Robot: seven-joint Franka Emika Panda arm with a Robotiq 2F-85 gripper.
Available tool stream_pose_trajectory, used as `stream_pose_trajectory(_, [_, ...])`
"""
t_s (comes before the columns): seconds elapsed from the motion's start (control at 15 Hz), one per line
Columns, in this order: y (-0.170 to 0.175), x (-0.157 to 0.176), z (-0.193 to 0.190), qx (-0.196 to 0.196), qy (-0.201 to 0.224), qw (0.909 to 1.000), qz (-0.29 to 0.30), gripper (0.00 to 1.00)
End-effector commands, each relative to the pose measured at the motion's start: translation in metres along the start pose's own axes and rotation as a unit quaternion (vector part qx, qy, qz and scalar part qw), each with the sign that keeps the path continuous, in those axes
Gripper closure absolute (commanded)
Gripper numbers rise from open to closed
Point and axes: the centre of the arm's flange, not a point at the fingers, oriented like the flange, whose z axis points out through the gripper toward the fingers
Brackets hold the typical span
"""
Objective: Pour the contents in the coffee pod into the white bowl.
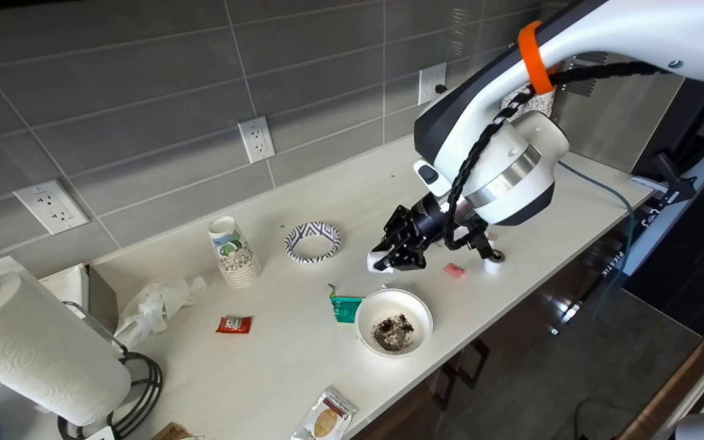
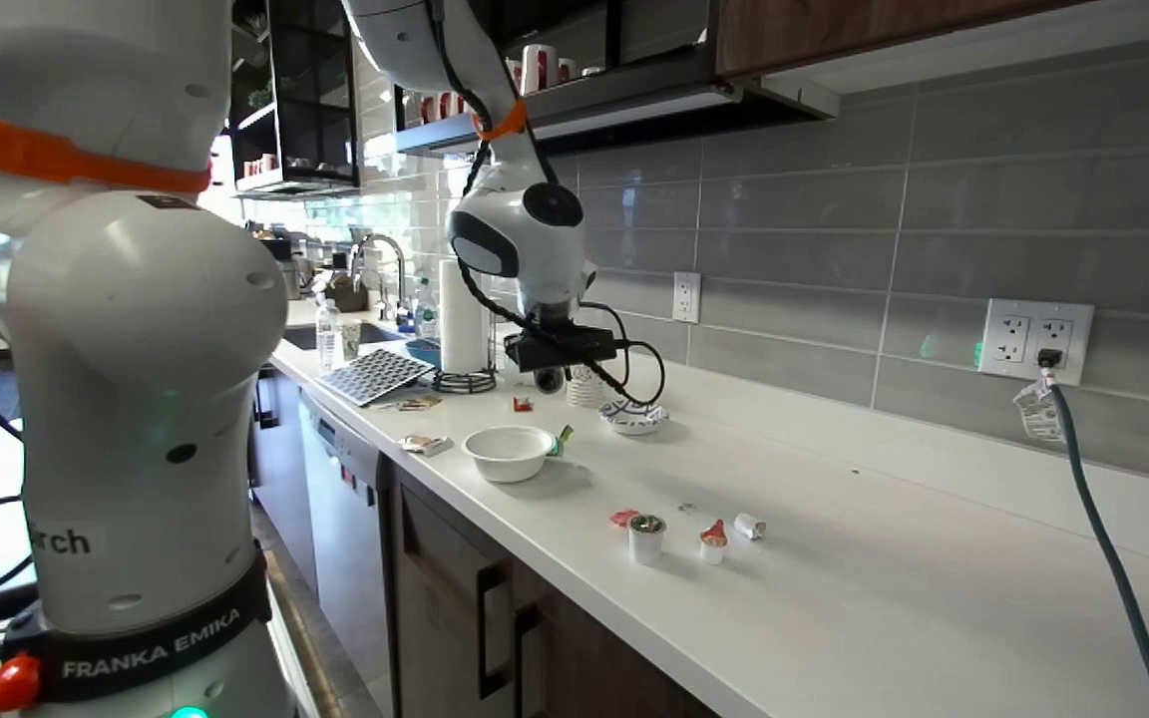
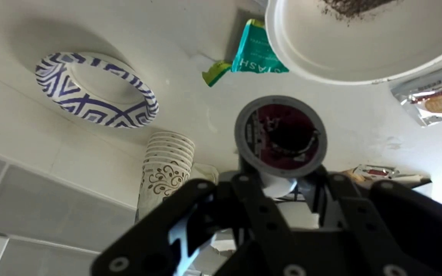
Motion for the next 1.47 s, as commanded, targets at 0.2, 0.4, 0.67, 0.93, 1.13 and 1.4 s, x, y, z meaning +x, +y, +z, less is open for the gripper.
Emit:
stream_pose_trajectory(0.2, [0.017,0.013,0.015,-0.023,-0.121,0.9922,-0.02,0.92])
stream_pose_trajectory(0.4, [0.024,0.011,0.021,-0.035,-0.158,0.9864,-0.029,0.92])
stream_pose_trajectory(0.67, [0.035,0.004,0.024,-0.046,-0.191,0.98,-0.035,0.92])
stream_pose_trajectory(0.93, [0.049,-0.001,0.021,-0.061,-0.223,0.9719,-0.043,0.92])
stream_pose_trajectory(1.13, [0.055,-0.001,0.021,-0.069,-0.252,0.9638,-0.052,0.92])
stream_pose_trajectory(1.4, [0.062,0.005,0.017,-0.084,-0.287,0.9525,-0.058,0.92])
